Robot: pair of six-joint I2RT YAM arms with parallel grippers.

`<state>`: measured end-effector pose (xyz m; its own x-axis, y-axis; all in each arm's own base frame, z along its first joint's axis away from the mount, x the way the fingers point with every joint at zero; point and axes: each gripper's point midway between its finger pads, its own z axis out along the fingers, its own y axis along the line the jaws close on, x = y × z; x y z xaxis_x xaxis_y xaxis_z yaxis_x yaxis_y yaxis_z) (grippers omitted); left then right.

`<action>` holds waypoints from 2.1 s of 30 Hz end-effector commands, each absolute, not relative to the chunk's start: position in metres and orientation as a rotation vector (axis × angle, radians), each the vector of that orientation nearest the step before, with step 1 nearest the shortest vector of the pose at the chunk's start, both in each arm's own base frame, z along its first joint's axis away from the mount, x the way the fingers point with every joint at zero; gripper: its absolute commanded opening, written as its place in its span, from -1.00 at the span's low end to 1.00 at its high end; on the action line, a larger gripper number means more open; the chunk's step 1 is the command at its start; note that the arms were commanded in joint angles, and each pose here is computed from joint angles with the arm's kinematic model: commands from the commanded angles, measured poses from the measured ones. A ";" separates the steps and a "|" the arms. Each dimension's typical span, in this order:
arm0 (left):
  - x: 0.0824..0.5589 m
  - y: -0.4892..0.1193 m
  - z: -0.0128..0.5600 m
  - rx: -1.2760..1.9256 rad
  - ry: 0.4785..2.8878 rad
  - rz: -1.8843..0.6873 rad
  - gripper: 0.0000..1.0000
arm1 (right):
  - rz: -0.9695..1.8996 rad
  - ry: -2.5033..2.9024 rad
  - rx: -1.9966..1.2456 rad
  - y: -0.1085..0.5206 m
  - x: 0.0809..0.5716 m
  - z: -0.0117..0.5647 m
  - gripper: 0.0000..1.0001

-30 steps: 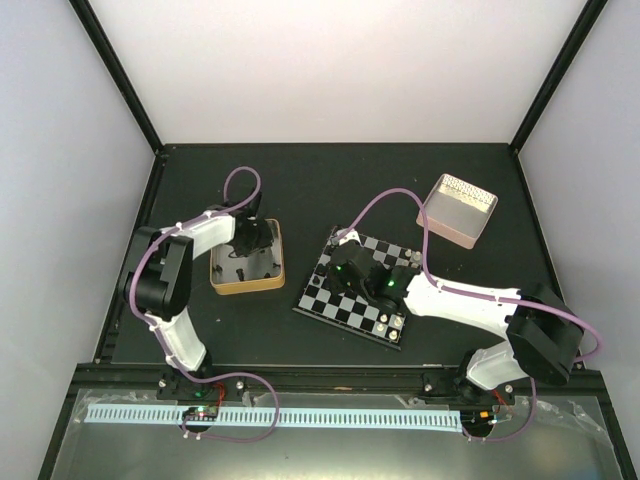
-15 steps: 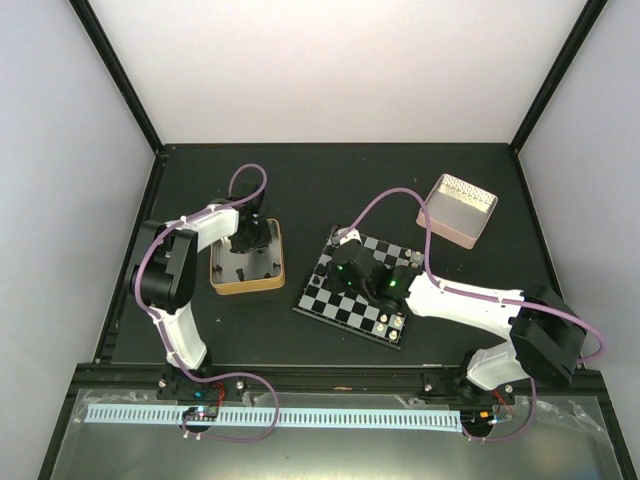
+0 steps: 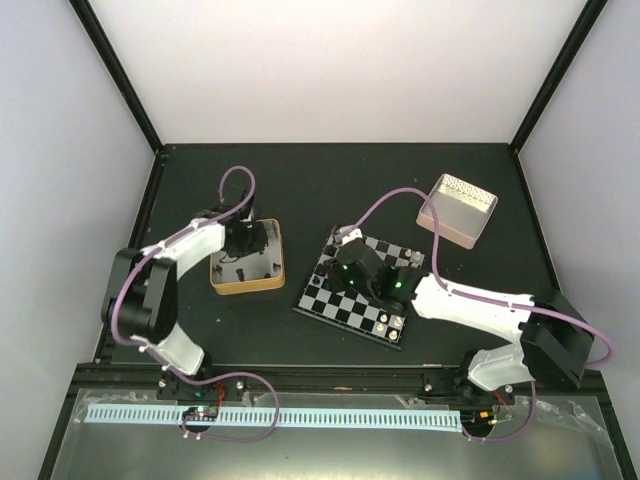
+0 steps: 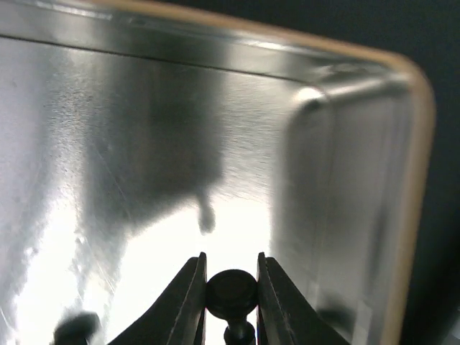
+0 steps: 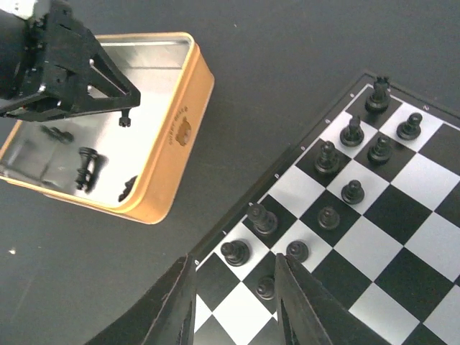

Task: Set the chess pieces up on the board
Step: Pick up the chess piece from the storage box, then place the chess piece on the chessboard.

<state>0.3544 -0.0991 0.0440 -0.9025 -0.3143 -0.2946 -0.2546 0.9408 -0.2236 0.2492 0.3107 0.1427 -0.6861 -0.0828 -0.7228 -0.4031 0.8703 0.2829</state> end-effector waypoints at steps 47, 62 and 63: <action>0.263 -0.234 0.248 -0.754 2.208 -1.854 -0.74 | 0.773 1.836 -0.484 0.364 0.259 0.251 -0.24; 0.262 -0.234 0.247 -0.753 2.221 -1.851 -0.71 | 0.751 1.856 -0.486 0.369 0.264 0.250 -0.90; 0.262 -0.234 0.246 -0.753 2.223 -1.843 -0.66 | 0.753 1.855 -0.485 0.368 0.263 0.252 -0.93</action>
